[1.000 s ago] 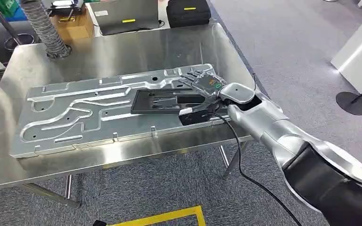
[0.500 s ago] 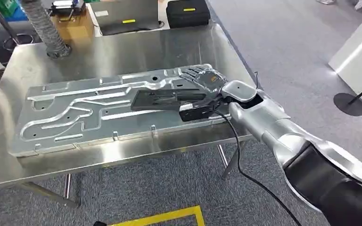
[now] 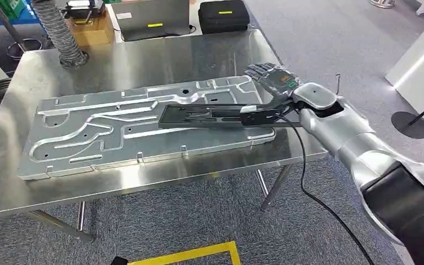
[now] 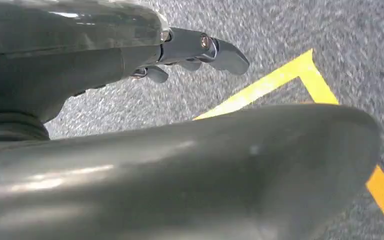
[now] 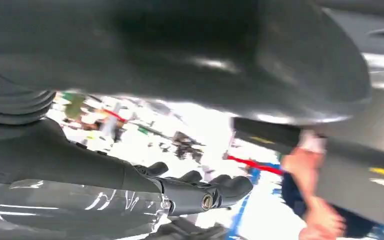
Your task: Take the parts from the cabinet and place them on the table.
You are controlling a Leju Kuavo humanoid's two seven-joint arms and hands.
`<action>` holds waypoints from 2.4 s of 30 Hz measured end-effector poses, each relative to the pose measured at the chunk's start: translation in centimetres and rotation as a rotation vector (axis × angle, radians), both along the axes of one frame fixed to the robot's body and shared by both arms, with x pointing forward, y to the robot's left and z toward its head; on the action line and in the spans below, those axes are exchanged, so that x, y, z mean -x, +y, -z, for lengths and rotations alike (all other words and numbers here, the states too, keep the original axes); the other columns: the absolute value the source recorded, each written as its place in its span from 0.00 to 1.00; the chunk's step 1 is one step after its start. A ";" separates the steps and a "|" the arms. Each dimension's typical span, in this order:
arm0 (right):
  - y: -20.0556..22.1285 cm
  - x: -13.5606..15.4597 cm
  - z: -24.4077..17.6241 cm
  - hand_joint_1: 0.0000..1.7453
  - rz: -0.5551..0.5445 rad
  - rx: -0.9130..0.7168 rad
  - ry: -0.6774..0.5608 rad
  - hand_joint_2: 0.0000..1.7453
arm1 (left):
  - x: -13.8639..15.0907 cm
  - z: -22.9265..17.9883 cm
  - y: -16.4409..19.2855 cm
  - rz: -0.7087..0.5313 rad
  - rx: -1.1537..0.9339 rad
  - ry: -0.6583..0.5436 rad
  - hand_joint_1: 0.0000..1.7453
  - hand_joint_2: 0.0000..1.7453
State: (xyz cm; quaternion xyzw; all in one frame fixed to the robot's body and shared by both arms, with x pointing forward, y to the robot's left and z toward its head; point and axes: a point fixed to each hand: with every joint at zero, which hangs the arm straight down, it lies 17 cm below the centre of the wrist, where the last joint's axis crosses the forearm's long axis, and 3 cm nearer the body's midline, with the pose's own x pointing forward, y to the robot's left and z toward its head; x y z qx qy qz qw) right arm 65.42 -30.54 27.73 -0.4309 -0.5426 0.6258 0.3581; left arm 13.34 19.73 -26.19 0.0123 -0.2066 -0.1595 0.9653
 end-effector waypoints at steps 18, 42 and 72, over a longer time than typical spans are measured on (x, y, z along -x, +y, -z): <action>-37.2 9.8 -11.7 0.00 0.623 -0.135 -0.232 0.00 | 1.1 0.1 -0.6 -0.060 0.031 0.020 0.00 0.00; -35.1 33.2 33.1 0.00 1.133 -0.872 0.092 0.00 | 0.2 0.5 3.0 -0.078 -0.042 0.036 0.00 0.00; 5.5 50.0 53.9 0.00 1.418 -1.439 1.048 1.00 | 0.9 0.8 5.4 -0.051 -0.113 0.038 0.00 0.00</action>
